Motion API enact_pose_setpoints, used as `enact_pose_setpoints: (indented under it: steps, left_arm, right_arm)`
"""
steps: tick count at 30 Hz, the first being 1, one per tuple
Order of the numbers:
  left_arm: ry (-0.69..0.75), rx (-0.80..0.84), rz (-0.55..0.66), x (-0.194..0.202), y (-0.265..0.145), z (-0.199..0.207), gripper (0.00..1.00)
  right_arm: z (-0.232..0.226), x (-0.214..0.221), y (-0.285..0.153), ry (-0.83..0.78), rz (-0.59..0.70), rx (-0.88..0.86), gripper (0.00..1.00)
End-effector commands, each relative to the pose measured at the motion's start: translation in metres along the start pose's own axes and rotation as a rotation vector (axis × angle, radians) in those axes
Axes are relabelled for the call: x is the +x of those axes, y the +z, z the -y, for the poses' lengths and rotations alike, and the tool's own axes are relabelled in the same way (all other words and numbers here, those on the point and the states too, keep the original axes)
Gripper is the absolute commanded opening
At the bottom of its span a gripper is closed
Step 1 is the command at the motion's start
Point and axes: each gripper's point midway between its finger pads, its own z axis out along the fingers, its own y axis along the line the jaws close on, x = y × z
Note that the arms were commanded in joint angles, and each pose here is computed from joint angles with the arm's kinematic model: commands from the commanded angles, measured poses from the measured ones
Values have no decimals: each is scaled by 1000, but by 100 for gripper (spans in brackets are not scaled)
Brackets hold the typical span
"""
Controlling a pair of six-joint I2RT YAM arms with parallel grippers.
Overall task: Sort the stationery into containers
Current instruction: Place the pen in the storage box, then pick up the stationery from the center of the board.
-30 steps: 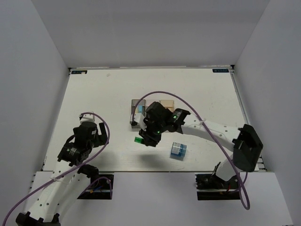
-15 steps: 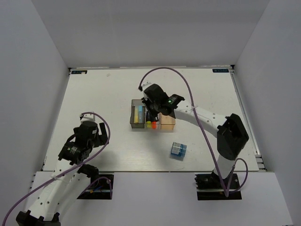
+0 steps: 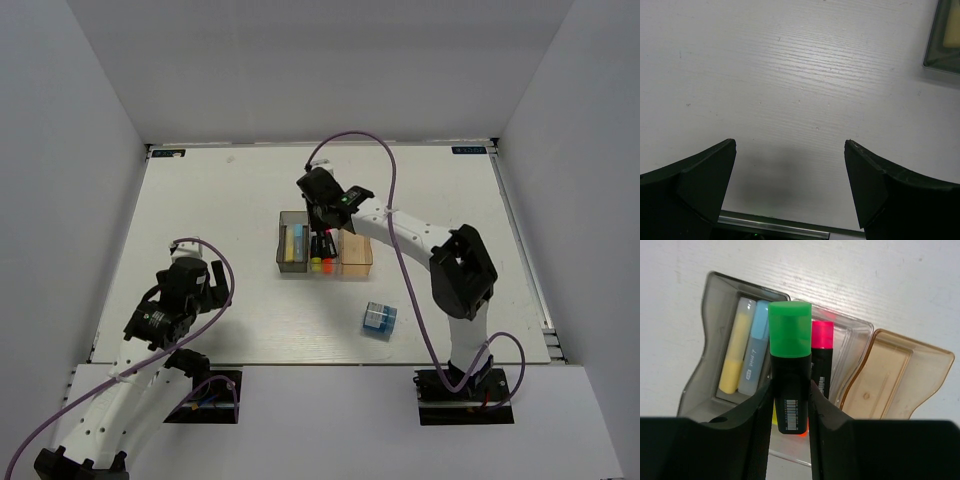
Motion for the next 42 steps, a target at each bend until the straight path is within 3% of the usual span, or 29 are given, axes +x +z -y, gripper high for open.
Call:
enact_pose_setpoints:
  steps: [1, 2, 5, 6, 8, 9, 11, 13, 15, 17, 18, 19, 20, 21, 22, 24, 25, 27, 28, 29, 32, 33, 34, 35, 36, 37, 38, 40, 42]
  left_arm:
    - [-2, -4, 1, 1, 2, -1, 100]
    - [-3, -5, -2, 2, 1, -1, 100]
    - [-4, -4, 2, 1, 1, -1, 100]
    - [-2, -6, -2, 2, 1, -1, 100]
    - [-4, -1, 5, 0, 1, -1, 100]
    - [-6, -1, 5, -1, 1, 0, 100]
    - [-3, -2, 3, 0, 1, -1, 100]
    - [-5, 1, 6, 0, 2, 0, 100]
    - [-3, 2, 3, 0, 1, 0, 100]
    - [0, -1, 2, 1, 2, -1, 100]
    - [-5, 0, 3, 0, 1, 0, 100]
    - [-5, -1, 2, 1, 1, -1, 100]
    - [-3, 2, 3, 1, 0, -1, 100]
    - [-7, 1, 7, 1, 0, -1, 100]
    - [-8, 6, 15, 0, -1, -1, 100]
    - [-6, 13, 17, 0, -1, 0, 100]
    - [-6, 14, 15, 1, 0, 1, 100]
    - [-6, 25, 9, 0, 0, 4, 100]
    - [-3, 24, 2, 0, 1, 4, 100]
    - [0, 31, -5, 1, 1, 5, 100]
    - [-2, 37, -7, 2, 1, 6, 100]
    - [0, 40, -10, 2, 1, 7, 100]
    - [0, 37, -8, 3, 1, 6, 100]
    - [-3, 38, -3, 2, 0, 6, 100]
    - [-3, 38, -9, 4, 1, 6, 100]
    - [-3, 40, -8, 3, 1, 6, 100]
    - [-3, 41, -9, 4, 1, 6, 100]
    - [-1, 40, -15, 5, 2, 7, 100]
    - [2, 43, -17, 5, 1, 7, 100]
  right_arm:
    - [6, -2, 2, 49, -13, 27, 2]
    - [11, -1, 4, 50, -12, 45, 11]
    - [17, 2, 8, 44, -30, 53, 22]
    - [18, 5, 9, 45, -41, 45, 33]
    - [19, 4, 5, 25, -39, 27, 47]
    - [12, 2, 4, 21, -32, -19, 60]
    - [14, -1, -5, -25, 1, -61, 72]
    - [8, 0, -16, -69, 26, -129, 79]
    - [5, -4, -21, -121, 54, -174, 79]
    - [-14, 2, -39, -201, 28, -325, 69]
    - [-16, 4, -46, -389, 38, -392, 60]
    - [-13, 4, -65, -453, 41, -443, 19]
    - [-19, 19, -74, -564, 40, -541, 3]
    - [-7, 37, -70, -576, 11, -515, 0]
    - [0, 16, -96, -635, 133, -506, 0]
    - [10, 60, -109, -746, 55, -594, 0]
    - [11, 57, -135, -996, 168, -664, 0]
    - [28, 116, -167, -1161, 76, -822, 0]
    - [33, 120, -167, -1419, 159, -857, 0]
    - [50, 156, -176, -1432, 40, -948, 7]
    - [66, 173, -184, -1549, 22, -1014, 17]
    - [67, 177, -186, -1664, 77, -1052, 25]
    - [70, 175, -188, -1702, 92, -1068, 27]
    - [74, 189, -197, -1771, 68, -1153, 52]
    - [75, 187, -198, -1799, 77, -1166, 70]
    - [78, 189, -200, -1838, 72, -1183, 70]
    - [77, 188, -199, -1933, 122, -1210, 81]
    - [80, 197, -200, -1951, 109, -1274, 81]
    - [85, 214, -202, -2074, 135, -1403, 90]
